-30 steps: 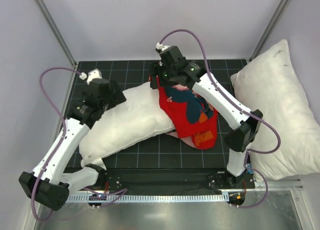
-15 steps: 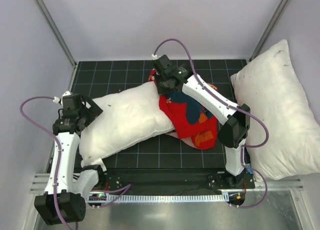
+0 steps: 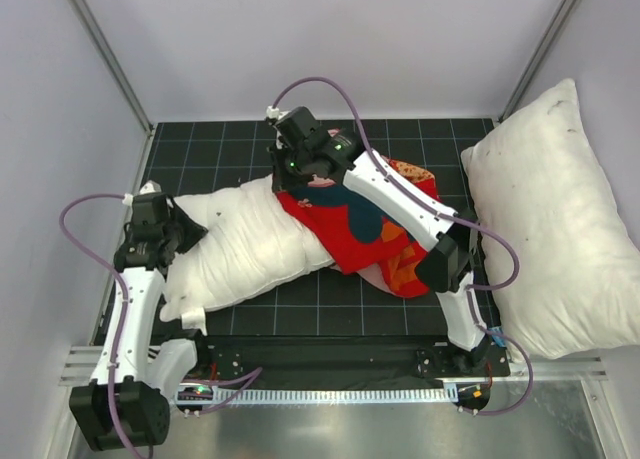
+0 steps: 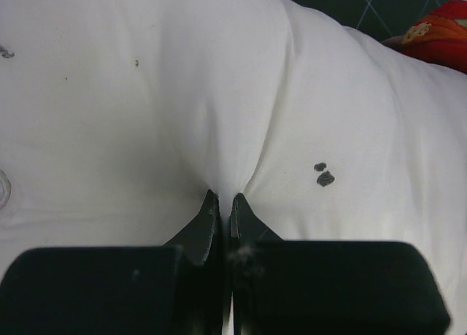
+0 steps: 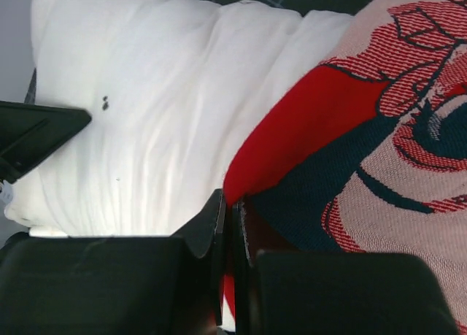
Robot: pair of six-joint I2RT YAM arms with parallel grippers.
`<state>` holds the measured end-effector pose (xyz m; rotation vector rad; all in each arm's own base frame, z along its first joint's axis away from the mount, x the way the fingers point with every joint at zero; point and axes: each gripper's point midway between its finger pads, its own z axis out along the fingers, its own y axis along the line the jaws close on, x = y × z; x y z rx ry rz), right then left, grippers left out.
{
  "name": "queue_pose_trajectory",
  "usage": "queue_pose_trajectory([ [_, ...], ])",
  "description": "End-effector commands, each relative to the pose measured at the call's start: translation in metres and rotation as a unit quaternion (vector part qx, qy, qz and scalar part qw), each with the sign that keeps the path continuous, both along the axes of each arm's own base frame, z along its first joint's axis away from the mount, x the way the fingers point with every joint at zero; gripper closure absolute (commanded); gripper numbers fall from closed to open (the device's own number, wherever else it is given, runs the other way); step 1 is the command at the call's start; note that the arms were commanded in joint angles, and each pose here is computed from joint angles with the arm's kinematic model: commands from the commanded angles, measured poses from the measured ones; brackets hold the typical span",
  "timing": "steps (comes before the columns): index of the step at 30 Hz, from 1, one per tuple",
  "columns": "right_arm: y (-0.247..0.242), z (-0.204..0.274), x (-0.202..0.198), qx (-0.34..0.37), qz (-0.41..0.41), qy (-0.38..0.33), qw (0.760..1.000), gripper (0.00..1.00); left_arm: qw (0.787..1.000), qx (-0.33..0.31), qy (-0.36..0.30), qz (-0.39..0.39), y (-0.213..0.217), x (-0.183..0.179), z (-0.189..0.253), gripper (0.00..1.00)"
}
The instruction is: Put the pillow into the pillowcase
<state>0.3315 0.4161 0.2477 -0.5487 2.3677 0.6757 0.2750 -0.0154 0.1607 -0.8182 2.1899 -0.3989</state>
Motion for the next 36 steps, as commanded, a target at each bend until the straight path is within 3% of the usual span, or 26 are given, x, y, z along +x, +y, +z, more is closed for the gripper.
queue_pose_trajectory([
  [1,0.059,0.062,-0.051,0.132,0.096,0.018,0.986,0.96,0.994,-0.035,-0.083,-0.065,-0.037,0.004,0.061,1.00],
  [9,0.071,0.155,-0.073,0.264,0.131,0.001,0.956,0.96,0.978,-0.062,-0.173,-0.102,-0.068,-0.025,0.141,1.00],
  [13,0.064,0.188,-0.072,0.295,0.124,-0.022,0.947,0.96,0.968,-0.061,-0.221,-0.104,-0.070,-0.044,0.183,1.00],
  [16,0.054,0.179,-0.068,0.277,0.106,-0.030,0.955,0.96,0.967,-0.055,-0.227,-0.102,-0.066,-0.056,0.193,1.00],
  [20,0.049,0.100,-0.065,0.220,0.090,0.013,0.971,0.96,0.965,-0.053,-0.236,-0.102,-0.065,-0.065,0.199,1.00],
  [24,0.044,0.065,-0.077,0.201,0.099,0.038,0.974,0.92,0.968,-0.041,-0.222,-0.104,-0.063,-0.064,0.189,1.00],
  [28,0.039,0.059,-0.098,0.180,0.131,0.034,0.974,0.49,0.970,-0.044,-0.214,-0.110,-0.065,-0.065,0.178,1.00],
  [29,0.037,0.059,-0.102,0.173,0.144,0.022,0.974,0.34,0.970,-0.042,-0.215,-0.109,-0.064,-0.065,0.177,1.00],
  [31,0.031,0.063,-0.116,0.168,0.163,0.006,0.972,0.20,0.970,-0.040,-0.213,-0.109,-0.064,-0.065,0.174,1.00],
  [32,0.028,0.064,-0.119,0.162,0.177,-0.009,0.971,0.02,0.970,-0.038,-0.212,-0.109,-0.063,-0.064,0.174,1.00],
  [36,0.007,0.077,-0.132,0.149,0.199,-0.083,0.965,0.00,0.972,-0.027,-0.209,-0.107,-0.060,-0.066,0.176,1.00],
])
